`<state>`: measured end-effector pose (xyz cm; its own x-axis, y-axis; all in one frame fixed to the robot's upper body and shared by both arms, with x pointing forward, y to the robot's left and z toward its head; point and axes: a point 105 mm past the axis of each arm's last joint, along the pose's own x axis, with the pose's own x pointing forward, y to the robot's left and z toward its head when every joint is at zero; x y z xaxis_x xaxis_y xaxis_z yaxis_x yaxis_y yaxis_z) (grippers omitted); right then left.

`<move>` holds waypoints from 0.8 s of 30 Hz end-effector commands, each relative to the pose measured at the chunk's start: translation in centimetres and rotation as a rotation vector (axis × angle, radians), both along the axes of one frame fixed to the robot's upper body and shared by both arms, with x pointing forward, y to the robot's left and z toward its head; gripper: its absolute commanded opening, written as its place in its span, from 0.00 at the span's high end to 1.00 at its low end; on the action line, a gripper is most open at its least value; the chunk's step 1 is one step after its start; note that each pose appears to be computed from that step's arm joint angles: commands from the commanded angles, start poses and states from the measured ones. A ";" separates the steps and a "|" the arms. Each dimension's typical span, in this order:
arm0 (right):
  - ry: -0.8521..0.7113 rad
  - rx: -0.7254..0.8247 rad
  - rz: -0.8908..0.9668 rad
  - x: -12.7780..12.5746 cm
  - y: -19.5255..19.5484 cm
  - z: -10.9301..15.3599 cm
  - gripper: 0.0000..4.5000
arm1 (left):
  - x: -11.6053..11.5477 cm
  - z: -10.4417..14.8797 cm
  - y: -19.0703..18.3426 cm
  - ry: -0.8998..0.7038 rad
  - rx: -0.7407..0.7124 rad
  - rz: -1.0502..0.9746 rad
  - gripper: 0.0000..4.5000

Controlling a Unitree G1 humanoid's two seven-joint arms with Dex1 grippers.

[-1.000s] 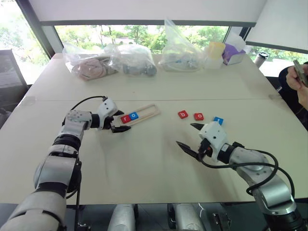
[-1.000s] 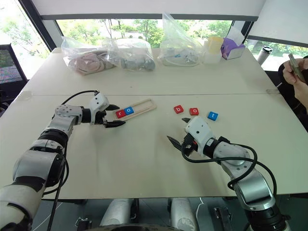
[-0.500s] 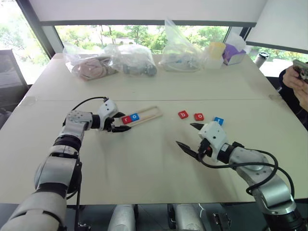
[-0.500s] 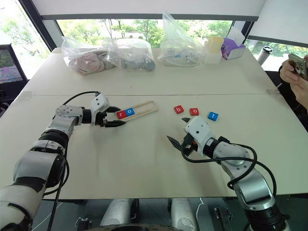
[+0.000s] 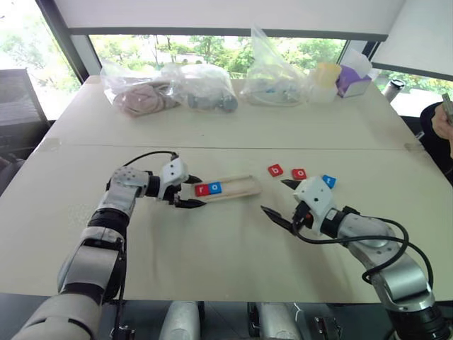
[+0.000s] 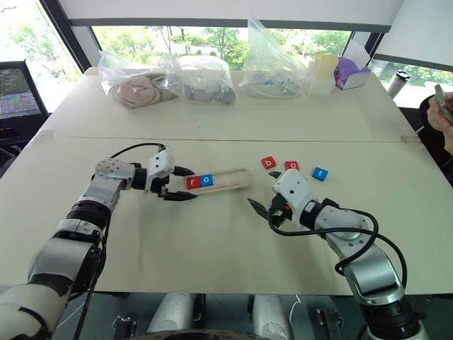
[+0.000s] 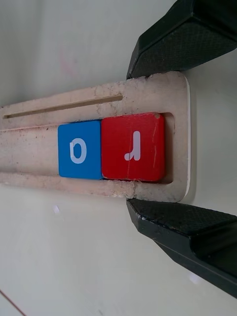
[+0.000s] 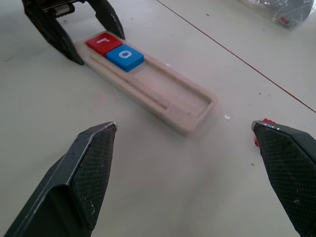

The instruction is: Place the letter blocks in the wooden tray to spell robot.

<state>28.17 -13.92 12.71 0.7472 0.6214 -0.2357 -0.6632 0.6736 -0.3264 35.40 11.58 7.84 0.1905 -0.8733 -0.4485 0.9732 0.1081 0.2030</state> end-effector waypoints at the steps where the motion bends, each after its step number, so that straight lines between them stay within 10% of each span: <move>1: -0.055 -0.004 -0.005 0.1 -0.5 1.3 0.00 | -2.8 -2.9 -2.4 0.103 0.065 -0.133 0.30; 24: -0.053 -0.004 -0.025 0.0 -0.6 1.2 0.00 | -5.5 -3.1 -5.4 0.052 0.137 -0.169 0.30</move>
<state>28.16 -14.57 12.55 0.7626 0.5994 -0.2432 -0.6462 0.6887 -0.3290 31.36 6.74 7.51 0.0872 -0.8625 -0.4985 0.9709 -0.0384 0.2364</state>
